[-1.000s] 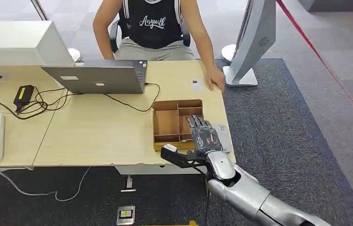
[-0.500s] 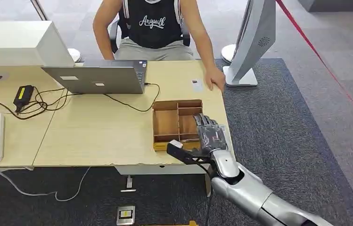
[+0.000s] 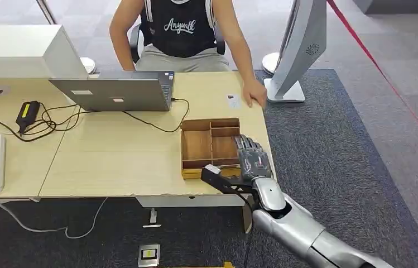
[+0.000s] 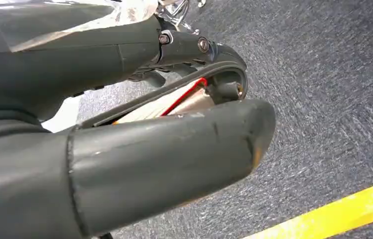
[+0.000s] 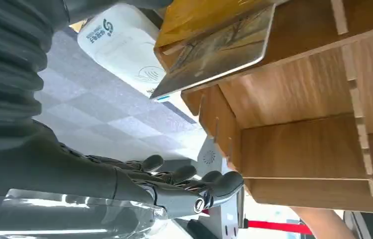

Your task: Pass the card to the sensor for recognition and then transmit it.

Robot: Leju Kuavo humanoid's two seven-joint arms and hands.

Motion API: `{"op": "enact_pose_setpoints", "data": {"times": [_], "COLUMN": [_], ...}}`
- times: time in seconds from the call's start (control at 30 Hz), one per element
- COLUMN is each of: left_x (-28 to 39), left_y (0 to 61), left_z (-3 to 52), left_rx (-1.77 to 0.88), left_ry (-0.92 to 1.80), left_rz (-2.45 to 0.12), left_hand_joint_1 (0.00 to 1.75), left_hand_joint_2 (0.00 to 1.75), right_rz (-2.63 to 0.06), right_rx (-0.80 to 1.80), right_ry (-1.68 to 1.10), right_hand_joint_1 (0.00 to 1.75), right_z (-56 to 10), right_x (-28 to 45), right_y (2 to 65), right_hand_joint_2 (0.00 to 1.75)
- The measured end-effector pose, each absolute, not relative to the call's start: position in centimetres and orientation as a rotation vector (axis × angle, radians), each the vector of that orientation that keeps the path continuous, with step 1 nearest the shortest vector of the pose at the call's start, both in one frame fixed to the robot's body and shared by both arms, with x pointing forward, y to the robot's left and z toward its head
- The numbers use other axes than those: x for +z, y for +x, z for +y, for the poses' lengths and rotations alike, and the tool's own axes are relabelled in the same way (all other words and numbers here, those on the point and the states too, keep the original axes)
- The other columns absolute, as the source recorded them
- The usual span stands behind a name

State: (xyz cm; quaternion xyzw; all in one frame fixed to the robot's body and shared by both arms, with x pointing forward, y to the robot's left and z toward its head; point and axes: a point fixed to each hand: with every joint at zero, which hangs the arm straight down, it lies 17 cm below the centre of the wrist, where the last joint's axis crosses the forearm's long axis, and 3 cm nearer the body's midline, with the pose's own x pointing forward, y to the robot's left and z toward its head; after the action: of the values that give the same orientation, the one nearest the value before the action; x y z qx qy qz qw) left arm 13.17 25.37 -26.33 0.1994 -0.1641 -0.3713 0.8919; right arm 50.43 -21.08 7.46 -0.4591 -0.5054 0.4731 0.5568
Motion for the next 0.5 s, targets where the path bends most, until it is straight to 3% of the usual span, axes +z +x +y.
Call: {"op": "enact_pose_setpoints", "data": {"times": [0.5], "left_x": [-26.27], "left_y": [13.31], "left_z": [25.24], "left_rx": [-0.771], "left_ry": [0.415], "left_rz": [-0.348], "left_hand_joint_1": [0.0], "left_hand_joint_2": [0.0], "right_rz": [-1.218], "right_rx": [1.126], "right_ry": [-1.065], "right_hand_joint_1": [0.0], "right_z": [-20.4], "right_x": [7.51], "right_y": [50.41], "right_hand_joint_2": [1.75]}}
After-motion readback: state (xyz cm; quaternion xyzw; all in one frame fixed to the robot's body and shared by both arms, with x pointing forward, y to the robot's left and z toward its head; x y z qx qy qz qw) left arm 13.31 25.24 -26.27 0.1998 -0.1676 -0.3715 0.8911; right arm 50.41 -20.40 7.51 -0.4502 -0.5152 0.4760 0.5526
